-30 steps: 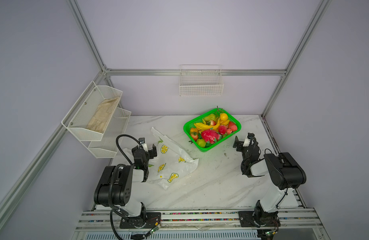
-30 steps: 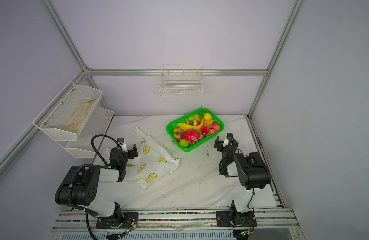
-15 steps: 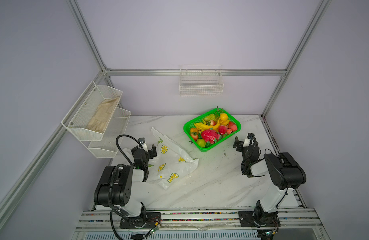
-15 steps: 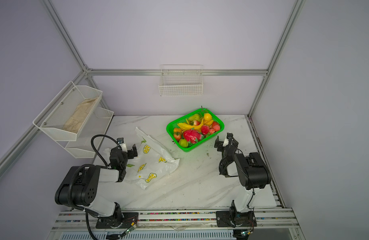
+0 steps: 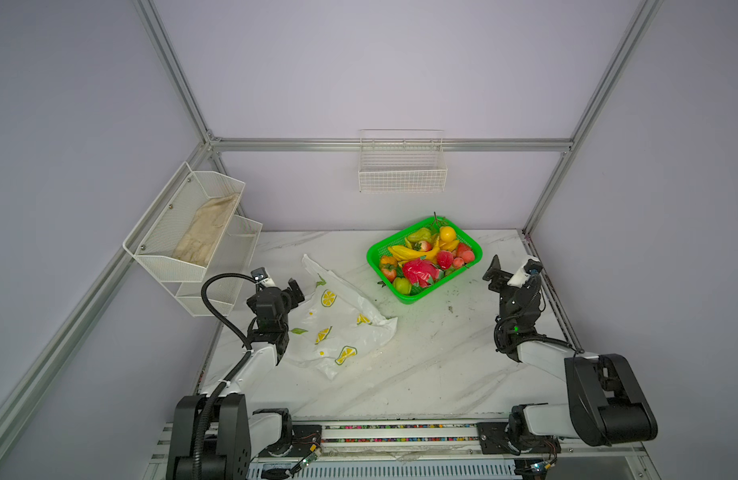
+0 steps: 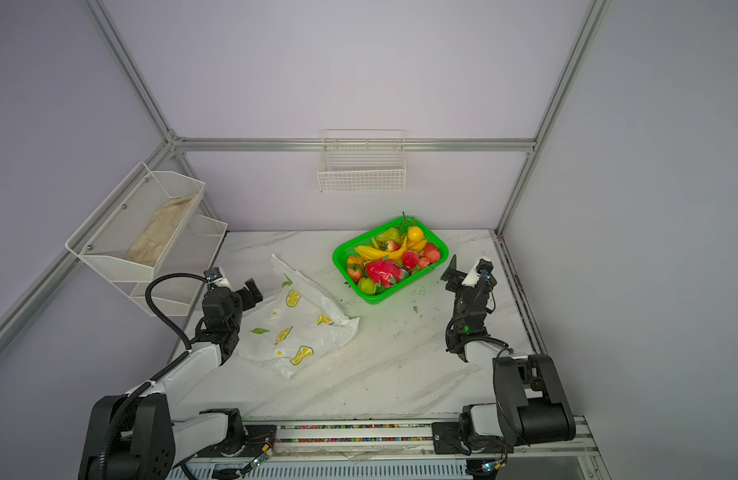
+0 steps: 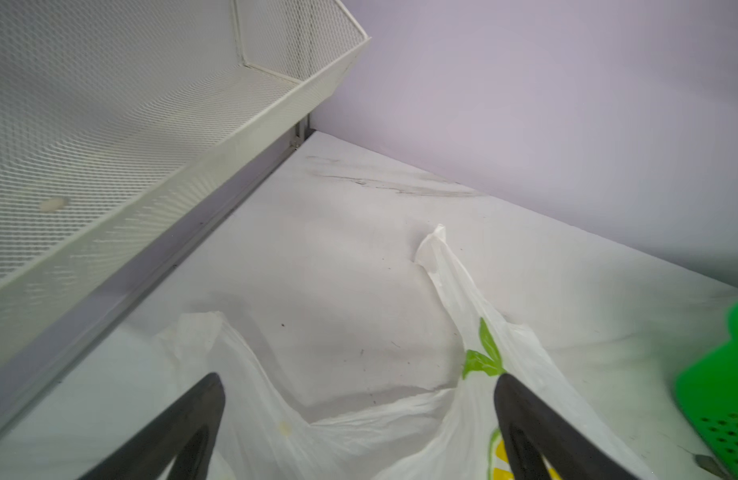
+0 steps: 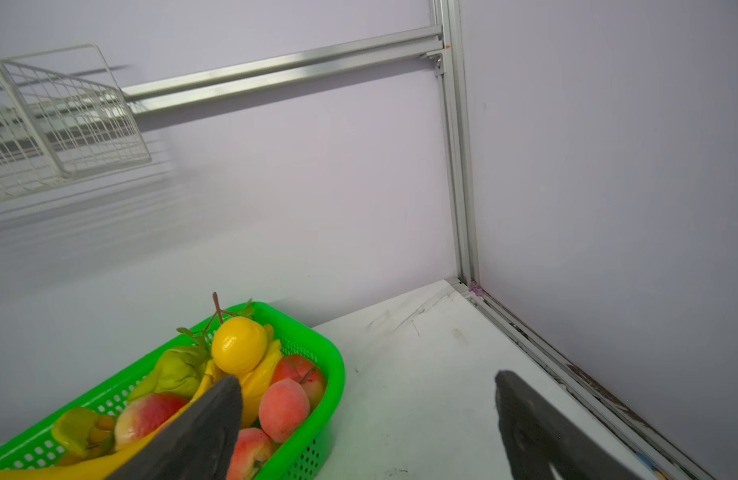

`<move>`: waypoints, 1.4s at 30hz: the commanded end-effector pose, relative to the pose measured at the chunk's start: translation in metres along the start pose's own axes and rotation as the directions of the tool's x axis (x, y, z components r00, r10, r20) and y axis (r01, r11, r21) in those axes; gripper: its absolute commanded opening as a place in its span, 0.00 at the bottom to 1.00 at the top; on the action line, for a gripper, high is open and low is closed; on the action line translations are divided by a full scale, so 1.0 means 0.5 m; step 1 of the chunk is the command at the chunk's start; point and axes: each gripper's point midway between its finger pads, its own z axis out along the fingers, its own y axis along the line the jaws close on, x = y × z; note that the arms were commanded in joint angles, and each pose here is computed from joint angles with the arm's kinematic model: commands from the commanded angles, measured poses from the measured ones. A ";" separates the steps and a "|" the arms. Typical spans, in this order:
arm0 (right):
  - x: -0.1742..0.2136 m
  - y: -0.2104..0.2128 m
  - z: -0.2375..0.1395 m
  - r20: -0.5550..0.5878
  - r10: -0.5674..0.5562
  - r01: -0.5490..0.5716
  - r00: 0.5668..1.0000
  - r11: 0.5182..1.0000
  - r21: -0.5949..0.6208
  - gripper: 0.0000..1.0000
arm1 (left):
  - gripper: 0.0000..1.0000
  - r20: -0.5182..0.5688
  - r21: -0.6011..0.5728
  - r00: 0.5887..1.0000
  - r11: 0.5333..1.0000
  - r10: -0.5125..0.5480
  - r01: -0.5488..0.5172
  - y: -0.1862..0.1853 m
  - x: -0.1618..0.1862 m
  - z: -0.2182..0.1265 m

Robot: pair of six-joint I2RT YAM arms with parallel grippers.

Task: Place the fake fruits into the plastic bag and tie a complex knot
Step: 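Lift the white bag's handle with left gripper while right nears basket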

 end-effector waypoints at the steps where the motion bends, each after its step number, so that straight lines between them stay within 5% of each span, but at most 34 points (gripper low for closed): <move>1: 0.022 0.067 0.000 -0.124 0.118 -0.135 0.985 0.981 -0.139 0.95 | 1.00 -0.085 0.227 0.988 0.963 -0.126 0.142 -0.102 -0.039 -0.022; 7: 0.068 0.266 -0.051 -0.319 0.015 -0.116 0.948 0.947 -0.301 0.94 | 1.00 -0.208 0.327 0.978 0.940 -0.032 0.100 -0.204 -0.014 -0.090; 13: 0.136 0.390 -0.133 -0.444 -0.085 -0.133 0.892 0.890 -0.436 0.94 | 0.99 -0.231 0.180 0.973 0.983 0.015 0.028 -0.163 0.010 -0.082; 18: 0.154 0.432 -0.148 -0.465 -0.121 -0.146 0.877 0.856 -0.496 0.94 | 1.00 -0.270 0.252 0.958 0.953 -0.096 0.167 -0.188 -0.001 0.004; 29: 0.148 0.420 -0.167 -0.463 -0.122 -0.147 0.878 0.851 -0.504 0.94 | 0.91 -0.418 0.143 0.908 0.984 -0.036 0.104 -0.219 0.049 0.258; 37: 0.146 0.405 -0.170 -0.457 -0.140 -0.118 0.878 0.863 -0.492 0.95 | 0.75 -0.475 0.191 0.880 0.975 -0.011 0.115 -0.262 0.089 0.356; 42: 0.155 0.404 -0.168 -0.461 -0.144 -0.114 0.876 0.865 -0.488 0.96 | 0.45 -0.473 0.233 0.881 0.967 0.016 0.108 -0.279 0.086 0.365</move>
